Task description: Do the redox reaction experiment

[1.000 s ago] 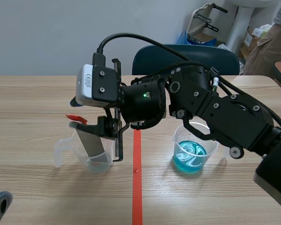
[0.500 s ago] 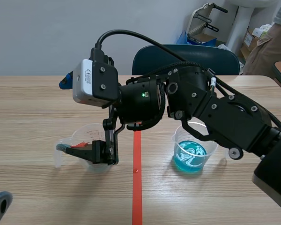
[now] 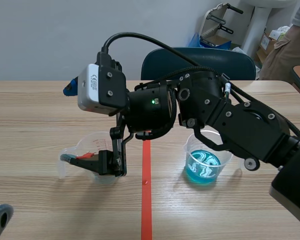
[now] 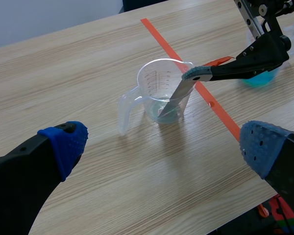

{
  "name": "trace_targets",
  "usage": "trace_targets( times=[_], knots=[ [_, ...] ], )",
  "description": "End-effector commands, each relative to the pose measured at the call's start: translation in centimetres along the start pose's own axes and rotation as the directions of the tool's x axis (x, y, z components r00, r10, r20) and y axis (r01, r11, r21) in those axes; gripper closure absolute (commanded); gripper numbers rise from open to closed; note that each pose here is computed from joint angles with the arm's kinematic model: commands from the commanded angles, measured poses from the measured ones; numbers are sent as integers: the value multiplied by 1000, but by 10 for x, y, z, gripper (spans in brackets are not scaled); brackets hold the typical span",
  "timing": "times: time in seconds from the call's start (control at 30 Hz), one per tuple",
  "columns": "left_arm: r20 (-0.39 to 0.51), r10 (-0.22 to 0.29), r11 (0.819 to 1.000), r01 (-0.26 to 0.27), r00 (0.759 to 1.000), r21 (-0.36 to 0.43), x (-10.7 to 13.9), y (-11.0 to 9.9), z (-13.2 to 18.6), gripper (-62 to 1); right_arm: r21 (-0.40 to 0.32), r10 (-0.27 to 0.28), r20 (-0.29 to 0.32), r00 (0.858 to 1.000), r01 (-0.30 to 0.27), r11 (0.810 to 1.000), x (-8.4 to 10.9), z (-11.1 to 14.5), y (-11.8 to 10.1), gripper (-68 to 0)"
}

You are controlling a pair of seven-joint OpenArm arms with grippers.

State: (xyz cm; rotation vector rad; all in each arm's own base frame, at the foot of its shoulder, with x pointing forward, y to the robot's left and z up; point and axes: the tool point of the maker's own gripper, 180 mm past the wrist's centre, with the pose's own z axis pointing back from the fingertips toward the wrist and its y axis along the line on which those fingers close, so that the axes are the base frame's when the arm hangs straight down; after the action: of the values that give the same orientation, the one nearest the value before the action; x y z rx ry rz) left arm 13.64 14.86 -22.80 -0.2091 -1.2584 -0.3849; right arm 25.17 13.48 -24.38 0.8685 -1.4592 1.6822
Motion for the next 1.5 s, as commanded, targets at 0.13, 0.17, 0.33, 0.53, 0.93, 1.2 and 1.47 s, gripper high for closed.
trace_targets(
  times=[0.13, 0.17, 0.33, 0.53, 0.93, 1.2, 1.47],
  knots=[
    [27, 7, 1000, -7, 1000, 3, 7, 0, -1, -623, -4, 14, 37, 999, -14, 1000, 12, -2, -7, -679],
    [27, 7, 1000, -7, 1000, 3, 7, 0, -1, -623, -4, 14, 37, 999, -14, 1000, 12, -2, -7, -679],
    [27, 7, 1000, -7, 1000, 3, 7, 0, -1, -623, -4, 14, 36, 999, -14, 1000, 12, -2, -7, -679],
    [27, 7, 1000, -7, 1000, 3, 7, 0, -1, -623, -4, 14, 34, 999, -14, 1000, 11, -2, -7, -679],
    [27, 7, 1000, -7, 1000, 3, 7, 0, -1, -623, -4, 14, 24, 1000, -14, 1000, 10, -2, -7, -679],
    [27, 7, 1000, -7, 1000, 3, 7, 0, -1, -623, -4, 14, 18, 1000, -14, 1000, 8, -2, -7, -679],
    [27, 7, 1000, -7, 1000, 3, 7, 0, -1, -623, -4, 14, 18, 1000, -14, 1000, 8, -2, -7, -679]
  ],
)
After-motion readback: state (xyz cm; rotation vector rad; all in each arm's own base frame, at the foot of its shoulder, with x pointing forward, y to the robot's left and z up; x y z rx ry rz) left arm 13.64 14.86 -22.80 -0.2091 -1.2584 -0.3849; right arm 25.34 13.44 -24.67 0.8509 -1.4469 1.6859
